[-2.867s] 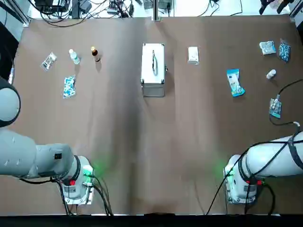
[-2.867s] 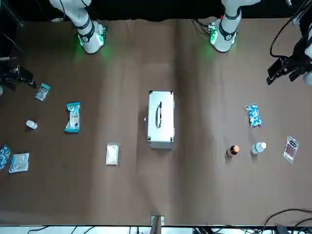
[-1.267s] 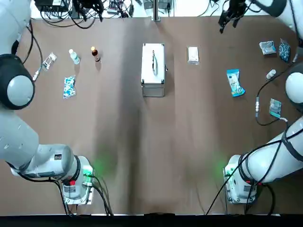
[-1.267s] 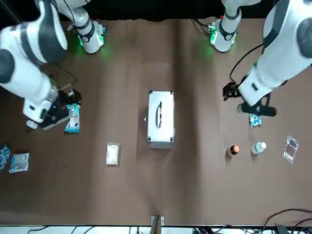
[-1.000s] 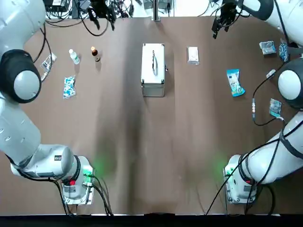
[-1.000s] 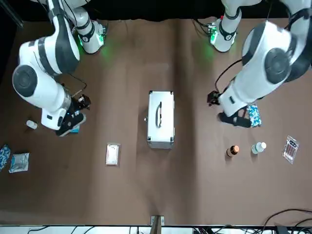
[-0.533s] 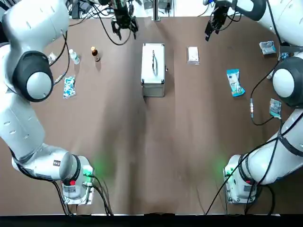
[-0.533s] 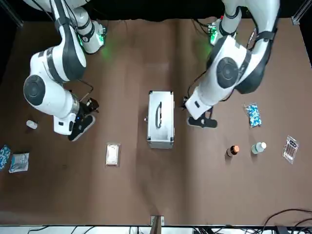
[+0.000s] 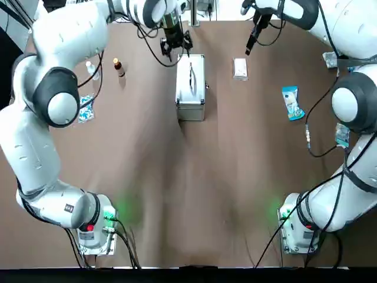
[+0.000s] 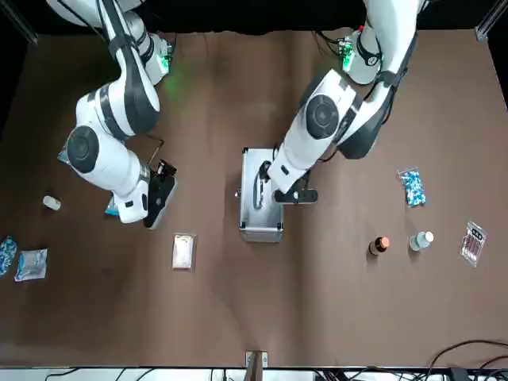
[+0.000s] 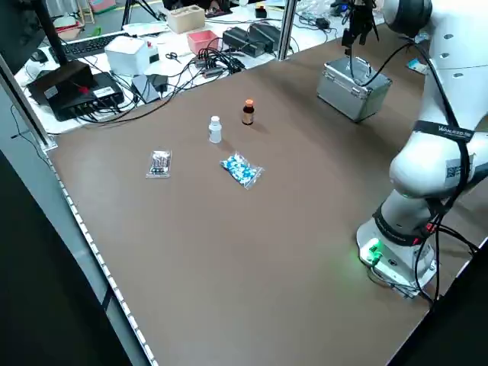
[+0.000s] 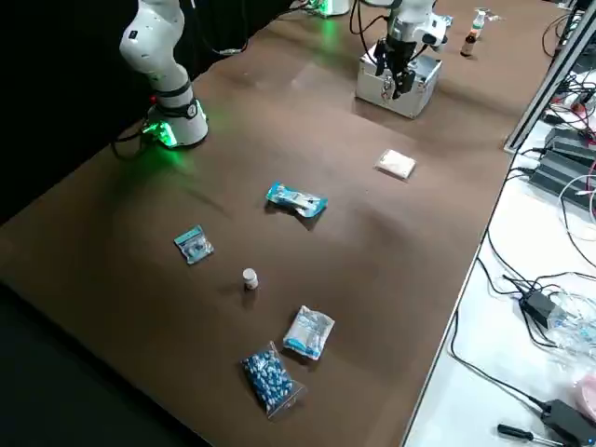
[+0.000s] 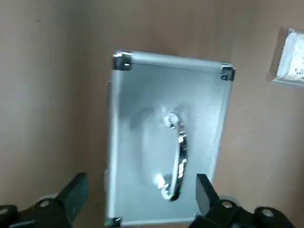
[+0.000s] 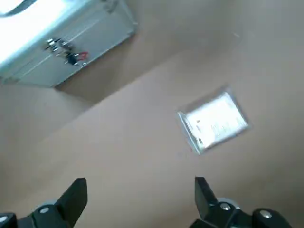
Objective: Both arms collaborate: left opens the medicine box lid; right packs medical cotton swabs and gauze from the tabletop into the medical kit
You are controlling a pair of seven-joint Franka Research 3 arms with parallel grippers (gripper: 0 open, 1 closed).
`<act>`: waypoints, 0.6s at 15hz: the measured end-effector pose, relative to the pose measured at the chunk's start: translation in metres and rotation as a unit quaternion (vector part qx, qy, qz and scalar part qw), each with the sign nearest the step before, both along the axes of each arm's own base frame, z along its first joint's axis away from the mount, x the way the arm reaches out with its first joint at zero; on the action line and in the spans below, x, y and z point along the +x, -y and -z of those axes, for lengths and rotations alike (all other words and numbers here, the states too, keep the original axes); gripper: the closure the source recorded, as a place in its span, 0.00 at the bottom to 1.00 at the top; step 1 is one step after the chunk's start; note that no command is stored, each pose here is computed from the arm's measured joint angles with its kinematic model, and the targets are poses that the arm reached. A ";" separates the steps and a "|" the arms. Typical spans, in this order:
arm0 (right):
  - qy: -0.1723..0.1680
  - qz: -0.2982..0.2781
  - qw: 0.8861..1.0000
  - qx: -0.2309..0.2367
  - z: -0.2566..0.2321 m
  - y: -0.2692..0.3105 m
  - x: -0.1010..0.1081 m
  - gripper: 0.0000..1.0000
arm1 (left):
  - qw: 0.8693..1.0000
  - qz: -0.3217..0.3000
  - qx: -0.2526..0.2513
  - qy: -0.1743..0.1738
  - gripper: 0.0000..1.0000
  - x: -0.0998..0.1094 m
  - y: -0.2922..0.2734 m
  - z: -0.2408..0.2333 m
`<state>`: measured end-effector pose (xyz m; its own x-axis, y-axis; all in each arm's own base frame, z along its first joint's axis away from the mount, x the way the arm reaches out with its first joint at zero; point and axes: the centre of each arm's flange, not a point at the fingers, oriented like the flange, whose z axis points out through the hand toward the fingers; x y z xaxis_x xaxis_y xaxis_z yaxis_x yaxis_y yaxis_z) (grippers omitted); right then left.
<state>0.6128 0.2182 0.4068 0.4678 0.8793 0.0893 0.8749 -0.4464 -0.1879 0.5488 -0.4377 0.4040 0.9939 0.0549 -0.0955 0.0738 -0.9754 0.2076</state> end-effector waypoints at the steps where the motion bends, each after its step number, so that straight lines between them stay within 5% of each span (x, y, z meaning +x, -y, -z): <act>1: 0.001 -0.029 1.000 0.007 0.007 -0.001 0.001 0.00 | 1.000 0.000 -0.003 0.000 0.00 -0.002 0.007 0.007; 9: 0.009 -0.182 0.979 0.095 0.094 -0.056 0.002 0.00 | 0.999 0.001 0.036 0.027 0.07 -0.016 0.046 0.042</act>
<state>0.6150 0.2747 0.3132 0.1237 0.9543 0.2719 0.9732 -0.0632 -0.2210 0.5328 -0.4842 0.3621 0.9976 0.0580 -0.0386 0.0628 -0.9881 0.1406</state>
